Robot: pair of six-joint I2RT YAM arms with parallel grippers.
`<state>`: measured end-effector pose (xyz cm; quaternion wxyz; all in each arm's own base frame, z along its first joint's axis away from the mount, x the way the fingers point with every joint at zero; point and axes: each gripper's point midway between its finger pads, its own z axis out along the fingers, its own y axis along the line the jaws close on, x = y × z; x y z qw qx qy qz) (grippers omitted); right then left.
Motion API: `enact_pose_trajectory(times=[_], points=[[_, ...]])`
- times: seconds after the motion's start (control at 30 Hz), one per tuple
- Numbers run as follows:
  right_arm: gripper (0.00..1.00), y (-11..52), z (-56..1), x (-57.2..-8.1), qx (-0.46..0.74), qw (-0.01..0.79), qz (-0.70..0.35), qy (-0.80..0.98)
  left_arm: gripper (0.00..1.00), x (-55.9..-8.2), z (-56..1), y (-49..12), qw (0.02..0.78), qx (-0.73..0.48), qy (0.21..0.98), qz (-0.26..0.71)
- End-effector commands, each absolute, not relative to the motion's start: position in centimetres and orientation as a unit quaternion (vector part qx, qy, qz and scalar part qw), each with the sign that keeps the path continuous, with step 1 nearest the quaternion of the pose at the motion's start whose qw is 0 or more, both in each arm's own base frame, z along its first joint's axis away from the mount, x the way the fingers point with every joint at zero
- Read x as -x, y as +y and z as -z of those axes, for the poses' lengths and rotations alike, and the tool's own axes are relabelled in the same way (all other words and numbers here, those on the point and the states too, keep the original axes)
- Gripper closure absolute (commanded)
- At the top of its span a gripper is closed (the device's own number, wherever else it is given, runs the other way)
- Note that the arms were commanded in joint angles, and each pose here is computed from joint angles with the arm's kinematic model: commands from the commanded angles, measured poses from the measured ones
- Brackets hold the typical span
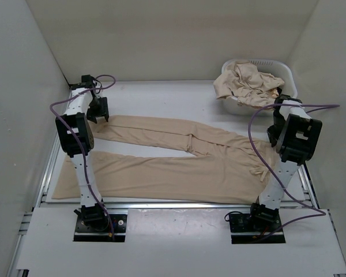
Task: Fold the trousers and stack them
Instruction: Fold the trousers
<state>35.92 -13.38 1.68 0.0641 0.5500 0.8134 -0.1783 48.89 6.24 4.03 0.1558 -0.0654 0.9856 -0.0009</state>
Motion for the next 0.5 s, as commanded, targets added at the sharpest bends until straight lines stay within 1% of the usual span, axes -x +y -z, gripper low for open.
enact_pose_trajectory(times=[0.0, 0.03, 0.07, 0.2, 0.3, 0.47], points=[[1.0, -14.2, -3.0, -34.6, -0.546, 0.07, 0.205, 0.809, 0.33, -49.9, -5.2, 8.0, 0.178, 0.072, 0.98, -0.045], [1.0, -13.9, -3.3, -34.8, -0.544, 0.075, 0.203, 0.811, 0.33, -49.8, -5.2, 8.2, 0.178, 0.074, 0.98, -0.052], [1.0, -14.2, -4.2, -34.9, -0.539, 0.086, 0.205, 0.812, 0.29, -49.6, -4.9, 8.2, 0.173, 0.073, 0.981, -0.052], [1.0, -14.5, -7.0, -35.6, -0.513, 0.131, 0.214, 0.821, 0.21, -48.3, -7.0, 7.2, 0.182, 0.07, 0.98, -0.031], [1.0, -14.3, -8.8, -36.1, -0.499, 0.163, 0.228, 0.82, 0.21, -47.8, -7.1, 7.1, 0.182, 0.07, 0.98, -0.03], [1.0, -13.6, -9.7, -36.4, -0.473, 0.175, 0.237, 0.831, 0.21, -47.6, -4.4, 7.7, 0.155, 0.075, 0.985, -0.03]])
